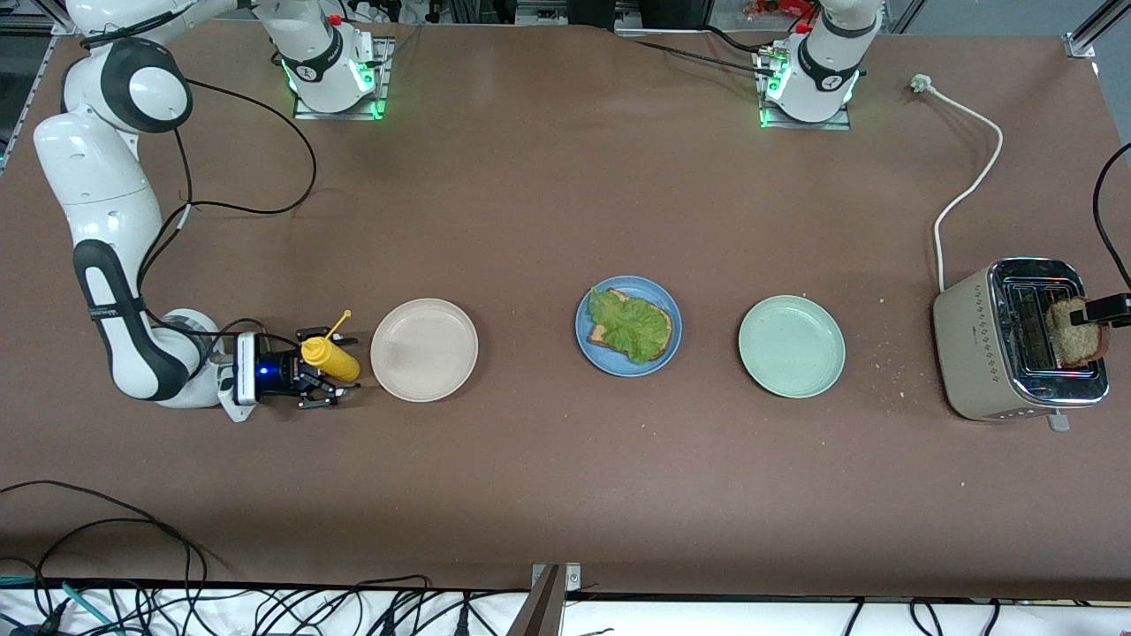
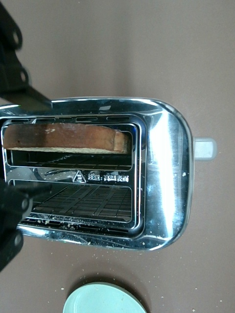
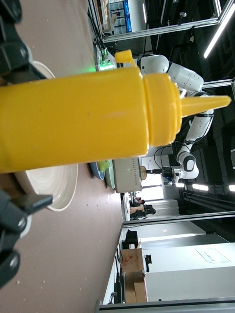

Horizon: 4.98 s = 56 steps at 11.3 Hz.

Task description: Make sandwich in blue plate with both arms

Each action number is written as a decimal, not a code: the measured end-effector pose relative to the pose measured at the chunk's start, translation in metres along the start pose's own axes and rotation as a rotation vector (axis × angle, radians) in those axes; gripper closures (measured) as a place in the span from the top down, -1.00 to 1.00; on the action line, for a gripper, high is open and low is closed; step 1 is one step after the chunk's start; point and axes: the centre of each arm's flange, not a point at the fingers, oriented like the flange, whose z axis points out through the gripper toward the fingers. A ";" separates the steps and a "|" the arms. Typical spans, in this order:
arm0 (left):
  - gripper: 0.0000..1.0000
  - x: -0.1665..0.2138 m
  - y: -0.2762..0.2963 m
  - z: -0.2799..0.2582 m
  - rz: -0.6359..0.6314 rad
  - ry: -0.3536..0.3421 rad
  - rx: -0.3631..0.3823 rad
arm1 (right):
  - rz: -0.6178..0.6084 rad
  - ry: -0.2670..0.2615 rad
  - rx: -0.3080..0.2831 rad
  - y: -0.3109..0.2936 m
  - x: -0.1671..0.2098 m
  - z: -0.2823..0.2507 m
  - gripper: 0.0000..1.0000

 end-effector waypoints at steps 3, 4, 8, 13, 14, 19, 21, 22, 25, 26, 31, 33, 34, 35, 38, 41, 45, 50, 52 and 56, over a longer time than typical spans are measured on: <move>-0.39 0.001 0.000 0.001 0.000 0.000 -0.001 | 0.000 -0.031 0.007 -0.005 -0.003 -0.016 1.00; -0.66 0.002 0.000 -0.002 0.001 0.005 0.001 | -0.010 -0.043 0.014 -0.008 -0.002 -0.026 1.00; -0.78 0.004 0.003 -0.047 0.007 0.049 0.022 | -0.060 -0.179 0.055 -0.007 0.043 -0.072 1.00; -0.84 -0.003 0.107 -0.107 0.147 -0.025 -0.010 | -0.013 -0.537 0.095 -0.009 0.159 -0.122 1.00; -0.84 0.000 0.150 -0.114 0.206 -0.037 -0.031 | 0.022 -0.605 0.094 -0.009 0.183 -0.126 1.00; -0.84 0.008 0.384 -0.090 0.213 -0.144 -0.207 | 0.284 -0.896 0.004 0.004 0.288 -0.090 1.00; -0.84 0.010 0.471 -0.042 0.218 -0.239 -0.314 | 0.393 -1.028 -0.115 -0.004 0.340 -0.082 1.00; -0.84 0.017 0.495 -0.015 0.223 -0.267 -0.379 | 0.464 -1.084 -0.198 -0.010 0.364 -0.075 1.00; -0.84 0.044 0.525 0.073 0.194 -0.351 -0.571 | 0.695 -1.209 -0.436 -0.032 0.423 -0.020 1.00; -0.84 0.046 0.536 0.100 0.222 -0.370 -0.599 | 0.732 -1.221 -0.505 -0.038 0.436 -0.003 1.00; -0.84 0.056 0.540 0.205 0.460 -0.322 -0.780 | 0.983 -1.258 -0.924 -0.082 0.499 0.055 1.00; -0.78 0.059 0.533 0.219 0.530 -0.281 -0.806 | 1.062 -1.208 -1.051 -0.101 0.522 0.071 1.00; -0.74 0.060 0.526 0.227 0.560 -0.268 -0.811 | 1.090 -1.198 -1.087 -0.111 0.525 0.073 1.00; -0.65 0.062 0.520 0.235 0.587 -0.256 -0.816 | 1.093 -1.192 -1.110 -0.122 0.525 0.072 1.00; 0.08 0.063 0.516 0.239 0.606 -0.243 -0.822 | 1.098 -1.185 -1.151 -0.143 0.518 0.061 1.00; 0.85 0.069 0.511 0.227 0.617 -0.217 -0.805 | 1.122 -1.166 -1.208 -0.153 0.526 0.043 1.00; 1.00 0.069 0.504 0.222 0.671 -0.217 -0.711 | 1.110 -1.147 -1.237 -0.153 0.532 0.037 1.00; 1.00 0.065 0.497 0.128 0.624 -0.201 -0.447 | 1.084 -1.188 -1.265 -0.153 0.534 0.040 1.00; 1.00 0.049 0.498 0.059 0.564 -0.175 -0.273 | 1.078 -1.187 -1.271 -0.154 0.537 0.040 1.00; 1.00 0.003 0.503 -0.062 0.516 -0.046 0.014 | 1.067 -1.184 -1.289 -0.156 0.545 0.036 1.00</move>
